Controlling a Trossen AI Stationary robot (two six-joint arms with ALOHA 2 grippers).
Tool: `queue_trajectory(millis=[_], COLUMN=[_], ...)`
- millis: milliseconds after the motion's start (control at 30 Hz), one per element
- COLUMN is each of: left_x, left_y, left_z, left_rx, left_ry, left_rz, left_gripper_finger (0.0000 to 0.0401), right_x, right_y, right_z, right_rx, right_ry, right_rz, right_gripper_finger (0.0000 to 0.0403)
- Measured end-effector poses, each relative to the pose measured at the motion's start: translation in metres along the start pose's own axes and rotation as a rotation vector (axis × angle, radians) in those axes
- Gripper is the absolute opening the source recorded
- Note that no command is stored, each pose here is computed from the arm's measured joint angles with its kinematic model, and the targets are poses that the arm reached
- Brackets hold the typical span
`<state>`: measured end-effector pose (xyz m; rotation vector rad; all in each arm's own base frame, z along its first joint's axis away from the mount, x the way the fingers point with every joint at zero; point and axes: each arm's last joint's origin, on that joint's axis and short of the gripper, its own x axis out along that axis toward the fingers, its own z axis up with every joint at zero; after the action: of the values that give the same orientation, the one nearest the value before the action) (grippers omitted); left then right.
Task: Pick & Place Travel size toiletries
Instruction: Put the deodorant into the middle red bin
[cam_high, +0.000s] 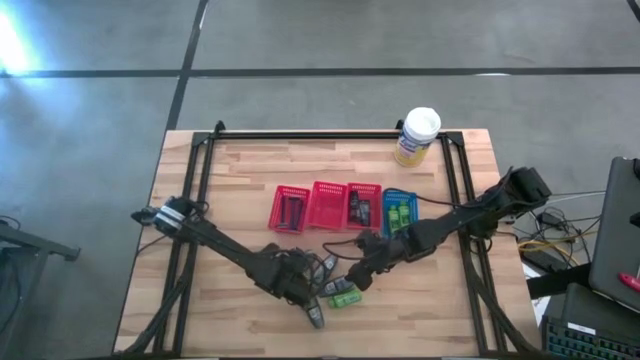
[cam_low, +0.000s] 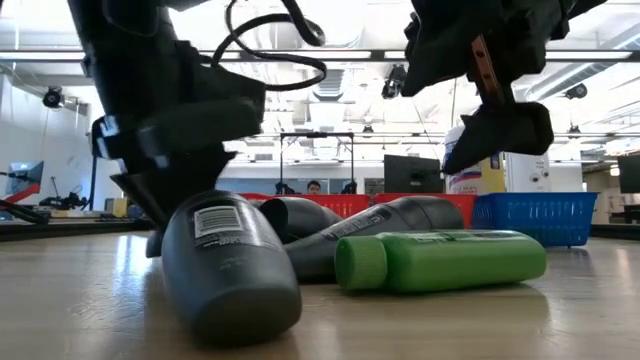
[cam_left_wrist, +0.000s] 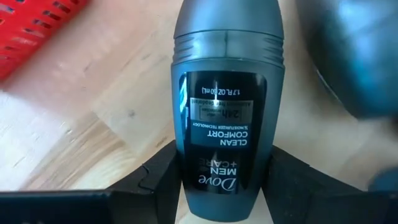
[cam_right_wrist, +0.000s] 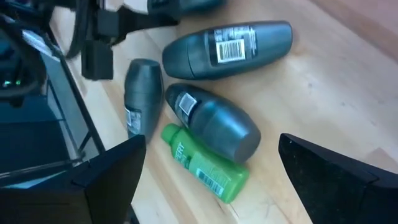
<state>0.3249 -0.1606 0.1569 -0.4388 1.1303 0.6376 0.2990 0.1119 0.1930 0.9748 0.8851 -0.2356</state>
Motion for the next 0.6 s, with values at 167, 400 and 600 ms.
queue_trajectory(millis=[167, 400, 600], left_x=[-0.009, -0.038, -0.059], left_y=[-0.001, 0.006, 0.021], left_z=[-0.004, 0.001, 0.004], left_rx=[0.071, 0.121, 0.129], left_ry=[-0.026, -0.13, -0.203], left_rz=[-0.015, -0.032, -0.051], left_gripper_finger=[0.0183, 0.0183, 0.0183], right_x=[-0.004, -0.013, -0.015], right_y=[0.0, -0.001, -0.004], right_z=[0.009, 0.03, 0.051], right_rx=[0.009, 0.012, 0.015], right_ry=[-0.027, -0.045, -0.075], right_rz=[0.019, 0.073, 0.137], right_gripper_finger=[0.035, 0.0332, 0.033])
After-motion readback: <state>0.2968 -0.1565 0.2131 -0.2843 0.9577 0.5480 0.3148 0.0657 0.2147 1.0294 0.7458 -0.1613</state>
